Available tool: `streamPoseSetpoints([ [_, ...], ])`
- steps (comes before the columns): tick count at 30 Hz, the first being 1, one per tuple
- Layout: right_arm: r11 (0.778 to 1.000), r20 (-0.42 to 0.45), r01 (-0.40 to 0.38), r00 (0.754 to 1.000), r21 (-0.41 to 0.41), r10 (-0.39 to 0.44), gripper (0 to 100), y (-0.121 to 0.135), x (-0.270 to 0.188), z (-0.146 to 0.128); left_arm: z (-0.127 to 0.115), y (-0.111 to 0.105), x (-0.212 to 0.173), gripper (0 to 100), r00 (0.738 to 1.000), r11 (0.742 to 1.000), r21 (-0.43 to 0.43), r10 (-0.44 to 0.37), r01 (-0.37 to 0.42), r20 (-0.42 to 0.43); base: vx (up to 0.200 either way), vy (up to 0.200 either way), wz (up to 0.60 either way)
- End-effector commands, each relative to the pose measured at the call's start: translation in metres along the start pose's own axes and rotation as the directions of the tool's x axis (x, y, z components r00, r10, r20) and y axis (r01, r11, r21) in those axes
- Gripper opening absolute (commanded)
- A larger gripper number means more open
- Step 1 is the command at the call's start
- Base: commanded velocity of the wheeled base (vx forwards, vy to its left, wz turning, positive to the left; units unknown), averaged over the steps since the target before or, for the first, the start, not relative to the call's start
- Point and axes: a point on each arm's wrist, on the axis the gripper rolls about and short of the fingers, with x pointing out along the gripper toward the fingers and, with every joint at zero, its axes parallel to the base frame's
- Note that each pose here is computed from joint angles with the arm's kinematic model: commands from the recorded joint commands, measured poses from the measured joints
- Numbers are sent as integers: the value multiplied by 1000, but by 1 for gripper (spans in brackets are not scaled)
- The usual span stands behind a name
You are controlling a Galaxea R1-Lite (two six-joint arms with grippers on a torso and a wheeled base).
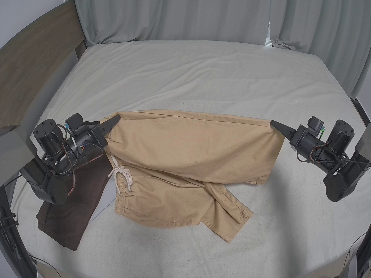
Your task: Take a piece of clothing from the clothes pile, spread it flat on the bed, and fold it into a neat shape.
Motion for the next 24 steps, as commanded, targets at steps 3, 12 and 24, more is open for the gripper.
streamPoseSetpoints([
  [3, 999, -8, 26, 1000, 18, -26, 0, -26, 13, -8, -12, 18, 13, 0, 1000, 1000, -28, 12, -12, -5, 0, 0, 0],
  [12, 1000, 0, 21, 1000, 11, -21, 0, -40, 25, -9, -26, 35, 27, 0, 1000, 998, -53, 14, -14, -6, 0, 0, 0],
  [24, 1000, 26, 5, 1000, -7, -4, 0, -63, 50, -12, -30, 60, 55, 0, 995, 996, -85, 43, -36, 85, 0, 0, 0],
])
